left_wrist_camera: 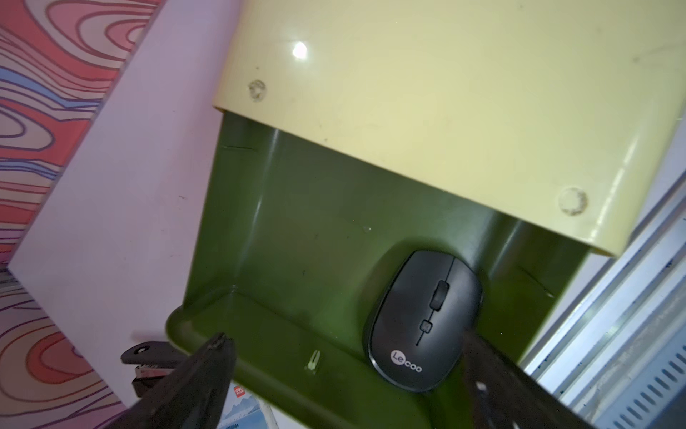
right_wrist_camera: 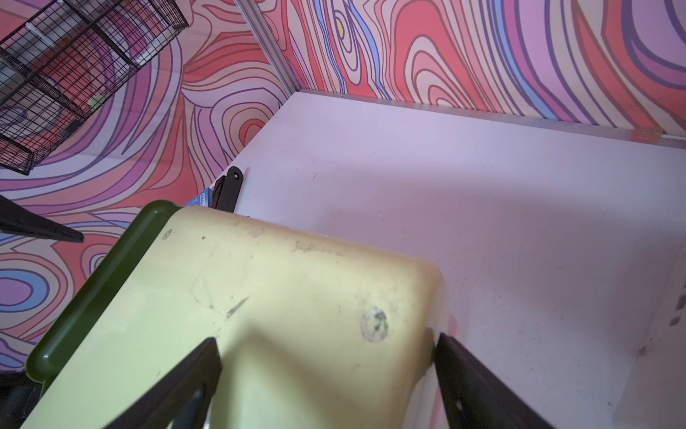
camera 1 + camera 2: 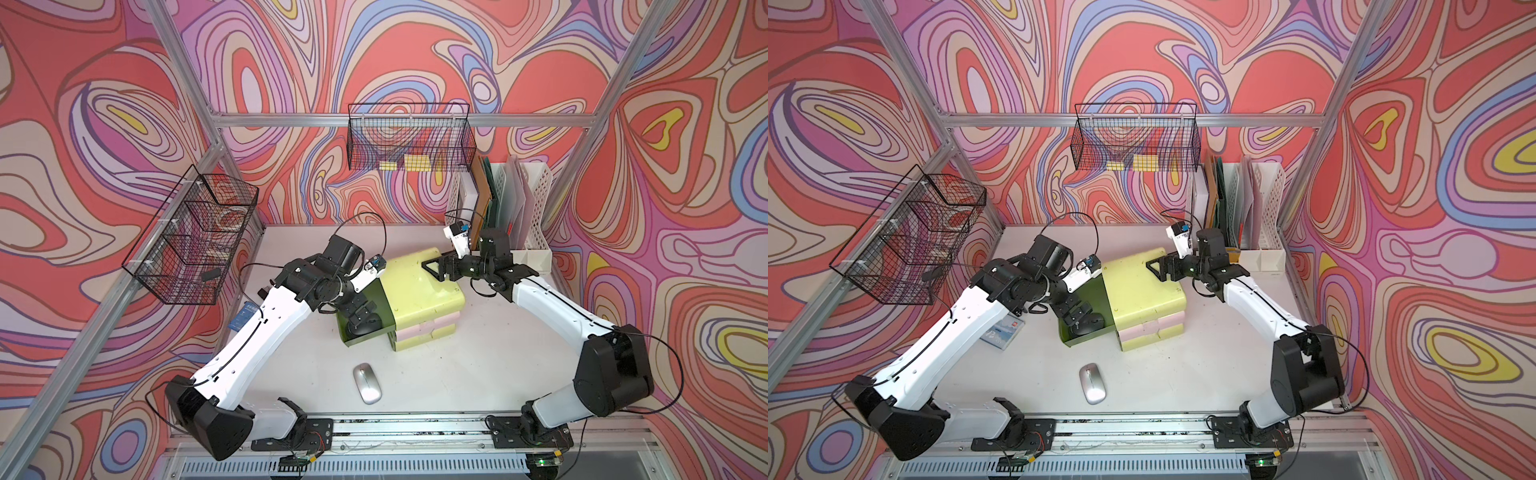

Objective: Take the mice out of the drawer
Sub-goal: Pick up the mouse from the drawer.

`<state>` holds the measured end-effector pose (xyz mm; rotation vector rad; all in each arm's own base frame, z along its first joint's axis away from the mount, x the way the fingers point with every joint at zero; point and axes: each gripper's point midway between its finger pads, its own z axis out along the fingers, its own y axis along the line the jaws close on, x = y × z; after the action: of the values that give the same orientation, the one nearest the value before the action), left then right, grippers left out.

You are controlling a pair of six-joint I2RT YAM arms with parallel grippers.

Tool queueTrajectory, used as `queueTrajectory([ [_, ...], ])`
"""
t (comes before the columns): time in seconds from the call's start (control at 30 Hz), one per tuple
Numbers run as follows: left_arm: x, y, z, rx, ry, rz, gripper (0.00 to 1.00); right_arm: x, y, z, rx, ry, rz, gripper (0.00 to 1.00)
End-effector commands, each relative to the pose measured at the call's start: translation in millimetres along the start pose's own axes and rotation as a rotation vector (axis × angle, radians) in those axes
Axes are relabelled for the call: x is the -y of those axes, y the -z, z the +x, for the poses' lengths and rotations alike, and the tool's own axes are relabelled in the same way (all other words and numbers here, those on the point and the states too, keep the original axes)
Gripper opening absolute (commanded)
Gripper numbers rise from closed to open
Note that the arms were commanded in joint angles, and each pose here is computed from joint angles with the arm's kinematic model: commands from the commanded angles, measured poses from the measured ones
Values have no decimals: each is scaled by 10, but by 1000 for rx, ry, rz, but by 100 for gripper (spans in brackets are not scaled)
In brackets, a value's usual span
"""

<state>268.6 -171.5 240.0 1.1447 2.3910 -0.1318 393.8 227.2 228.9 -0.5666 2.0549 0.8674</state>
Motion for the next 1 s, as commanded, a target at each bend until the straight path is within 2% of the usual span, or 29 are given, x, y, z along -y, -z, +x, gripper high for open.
queueTrajectory([
  [0.0,181,-153,112,-66,-24,134,99,32,-99,614,-200,-73,8,94],
  [0.13,276,-150,143,-53,26,177,98,53,-85,633,-203,-69,21,94],
  [0.27,262,-216,338,-77,55,135,98,57,-106,629,-202,-68,17,94],
  [0.4,261,-203,398,-67,68,117,98,65,-140,657,-213,-77,9,94],
  [0.57,189,-286,426,-110,66,87,98,54,-114,647,-204,-70,11,94],
  [0.83,260,-535,458,-177,67,153,97,70,-105,645,-206,-62,24,94],
  [0.97,149,-643,455,-229,62,111,95,71,-96,643,-203,-56,27,94],
])
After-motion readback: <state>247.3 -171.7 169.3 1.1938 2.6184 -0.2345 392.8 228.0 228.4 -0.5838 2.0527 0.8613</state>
